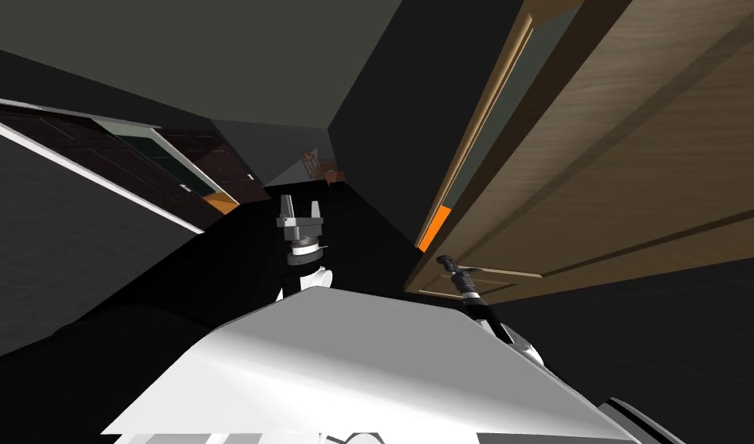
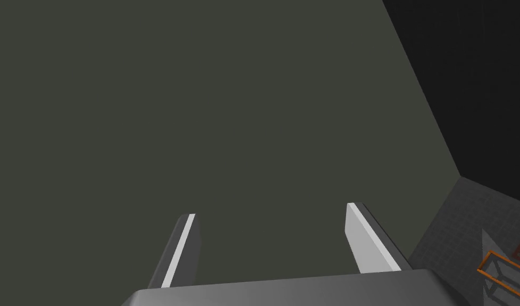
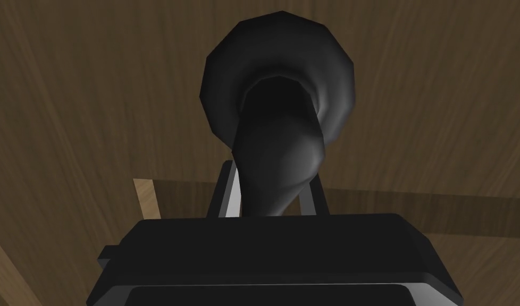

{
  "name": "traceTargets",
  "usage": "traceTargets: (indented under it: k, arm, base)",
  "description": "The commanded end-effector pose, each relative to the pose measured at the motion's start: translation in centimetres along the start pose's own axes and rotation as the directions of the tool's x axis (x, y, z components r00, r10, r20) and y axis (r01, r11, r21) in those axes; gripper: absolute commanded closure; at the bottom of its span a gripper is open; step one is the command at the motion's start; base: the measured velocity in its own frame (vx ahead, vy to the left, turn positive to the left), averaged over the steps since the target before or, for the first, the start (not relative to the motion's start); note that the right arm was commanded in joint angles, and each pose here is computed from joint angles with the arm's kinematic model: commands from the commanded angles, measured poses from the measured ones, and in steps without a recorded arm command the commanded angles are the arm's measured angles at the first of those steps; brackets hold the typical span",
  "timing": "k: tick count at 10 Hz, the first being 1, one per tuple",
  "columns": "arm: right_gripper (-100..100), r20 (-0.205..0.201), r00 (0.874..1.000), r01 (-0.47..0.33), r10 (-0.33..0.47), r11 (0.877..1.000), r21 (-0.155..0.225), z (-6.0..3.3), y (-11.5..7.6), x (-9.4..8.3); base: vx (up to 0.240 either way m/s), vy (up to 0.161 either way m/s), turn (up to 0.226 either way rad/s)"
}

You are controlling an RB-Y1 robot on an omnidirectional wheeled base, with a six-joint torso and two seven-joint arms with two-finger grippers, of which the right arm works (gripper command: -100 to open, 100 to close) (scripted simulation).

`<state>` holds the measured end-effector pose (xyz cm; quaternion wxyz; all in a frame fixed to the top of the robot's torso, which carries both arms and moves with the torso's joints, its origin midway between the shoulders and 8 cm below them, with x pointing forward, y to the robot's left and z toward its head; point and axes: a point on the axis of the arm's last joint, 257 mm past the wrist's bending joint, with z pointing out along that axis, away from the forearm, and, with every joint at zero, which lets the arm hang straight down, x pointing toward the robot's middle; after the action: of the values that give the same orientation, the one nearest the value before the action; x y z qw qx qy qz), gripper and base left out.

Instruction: Pull the door open

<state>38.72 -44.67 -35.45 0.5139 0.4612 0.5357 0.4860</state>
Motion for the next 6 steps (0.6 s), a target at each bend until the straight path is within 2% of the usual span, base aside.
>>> traceTargets:
  k: [1,5,6]
  arm:
    - [100,-0.009,1.000,-0.001,0.001,1.000,0.000,-0.77,-0.2,0.0]
    - [100,-0.025,1.000,-0.001,0.000,1.000,-0.002,-2.74,-0.1,-0.9]
    - [100,-0.023,1.000,-0.003,0.003,1.000,0.001,-2.36,-0.3,-0.7]
  base:
    - [-0.164,-0.054,0.134]
    - [-0.179,-0.072,0.148]
    - [-0.076,-0.037,0.037]
